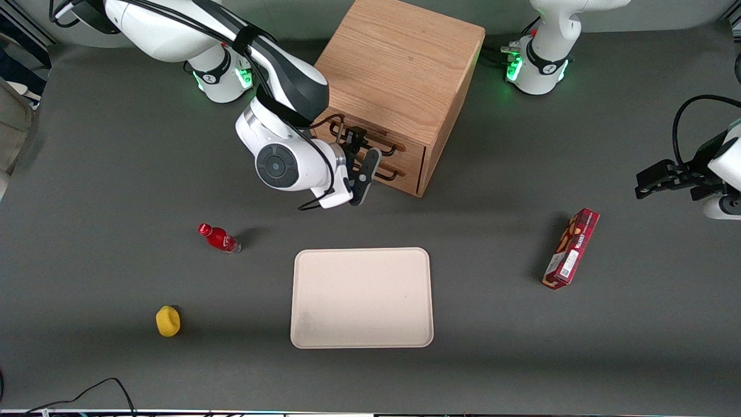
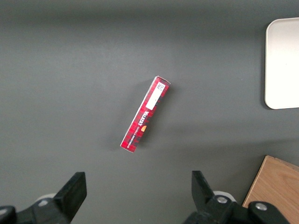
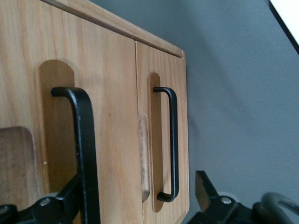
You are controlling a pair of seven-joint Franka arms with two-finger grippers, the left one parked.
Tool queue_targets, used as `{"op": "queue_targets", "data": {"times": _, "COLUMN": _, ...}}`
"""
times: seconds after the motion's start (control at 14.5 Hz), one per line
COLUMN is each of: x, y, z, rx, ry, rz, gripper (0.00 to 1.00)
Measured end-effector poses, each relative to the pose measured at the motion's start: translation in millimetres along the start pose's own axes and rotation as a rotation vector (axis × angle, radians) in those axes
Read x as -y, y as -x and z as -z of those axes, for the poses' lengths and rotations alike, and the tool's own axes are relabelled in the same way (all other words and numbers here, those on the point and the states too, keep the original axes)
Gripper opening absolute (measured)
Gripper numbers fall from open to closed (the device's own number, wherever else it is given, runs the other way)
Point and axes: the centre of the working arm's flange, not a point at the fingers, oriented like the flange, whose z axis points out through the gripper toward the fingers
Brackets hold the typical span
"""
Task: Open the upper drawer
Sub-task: 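Pull the handle outward with the right gripper, sliding the drawer open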
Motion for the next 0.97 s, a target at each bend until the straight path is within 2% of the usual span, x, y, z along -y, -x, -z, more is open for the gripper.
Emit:
{"op": "queue_targets", "data": {"times": 0.28, "x": -3.8, "y": -0.2, "z": 4.2, "rx": -0.004, "ry": 0.020, "rz": 0.002, "gripper": 1.00}}
{"op": "queue_targets", "data": {"times": 0.55, "x": -38.3, "y": 1.3, "z": 27.8, "rx": -0.041, "ry": 0.093, "rz": -0.017, "gripper": 1.00}}
{"op": "queue_targets", "data": {"times": 0.97, "x": -90.0, "y": 6.7, "z": 58.8, "rx": -0.093, "ry": 0.142, "rz": -0.069, "gripper": 1.00}}
